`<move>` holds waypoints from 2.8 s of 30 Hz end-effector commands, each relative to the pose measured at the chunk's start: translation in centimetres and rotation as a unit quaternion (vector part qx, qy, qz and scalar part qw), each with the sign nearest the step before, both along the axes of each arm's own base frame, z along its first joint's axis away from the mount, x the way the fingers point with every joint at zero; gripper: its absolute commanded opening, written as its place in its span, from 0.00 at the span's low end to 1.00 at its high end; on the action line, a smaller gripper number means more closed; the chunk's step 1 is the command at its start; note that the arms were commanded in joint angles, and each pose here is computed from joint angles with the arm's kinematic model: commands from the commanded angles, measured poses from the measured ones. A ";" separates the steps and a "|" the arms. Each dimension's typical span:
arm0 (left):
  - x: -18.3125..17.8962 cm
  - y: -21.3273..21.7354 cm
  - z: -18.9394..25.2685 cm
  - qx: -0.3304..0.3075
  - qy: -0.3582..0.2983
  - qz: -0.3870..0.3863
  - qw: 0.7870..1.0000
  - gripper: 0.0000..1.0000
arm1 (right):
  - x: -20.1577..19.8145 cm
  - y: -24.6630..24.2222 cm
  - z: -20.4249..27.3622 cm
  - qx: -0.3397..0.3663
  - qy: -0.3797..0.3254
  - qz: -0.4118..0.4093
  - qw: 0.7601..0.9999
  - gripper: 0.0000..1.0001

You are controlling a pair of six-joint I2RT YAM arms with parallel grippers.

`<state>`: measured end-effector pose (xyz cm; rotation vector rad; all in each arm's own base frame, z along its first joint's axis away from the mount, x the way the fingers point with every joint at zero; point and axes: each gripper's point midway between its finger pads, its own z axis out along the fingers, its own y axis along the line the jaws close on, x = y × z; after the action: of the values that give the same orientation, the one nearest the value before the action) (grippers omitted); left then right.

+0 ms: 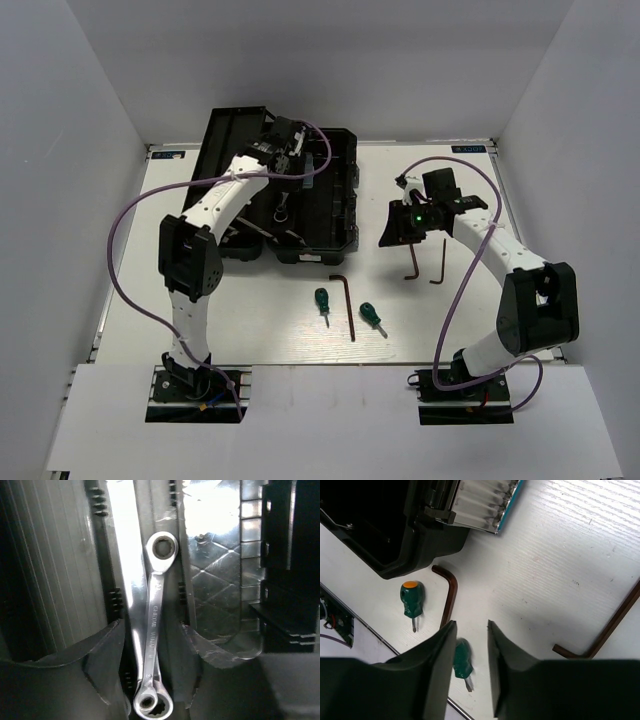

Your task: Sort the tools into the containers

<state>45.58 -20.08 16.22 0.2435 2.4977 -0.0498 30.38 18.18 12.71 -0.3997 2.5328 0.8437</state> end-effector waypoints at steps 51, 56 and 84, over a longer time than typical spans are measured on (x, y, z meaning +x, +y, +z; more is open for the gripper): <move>-23.1 -14.2 -4.4 -0.148 0.079 -0.282 0.945 0.67 | 3.6 -8.9 -9.3 -0.262 0.042 -0.023 0.964 0.30; -23.4 -14.6 -5.4 -0.145 0.091 -0.288 0.942 0.67 | 3.2 -8.6 -8.9 -0.252 0.043 -0.022 0.967 0.30; -23.6 -16.0 -7.9 -0.086 0.095 -0.291 0.948 0.67 | 1.6 -9.6 -14.6 -0.351 0.064 -0.031 0.934 0.16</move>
<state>20.83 -35.15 5.47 0.9578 2.5904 -0.5330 32.94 9.86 1.26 -0.4849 2.8260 0.0495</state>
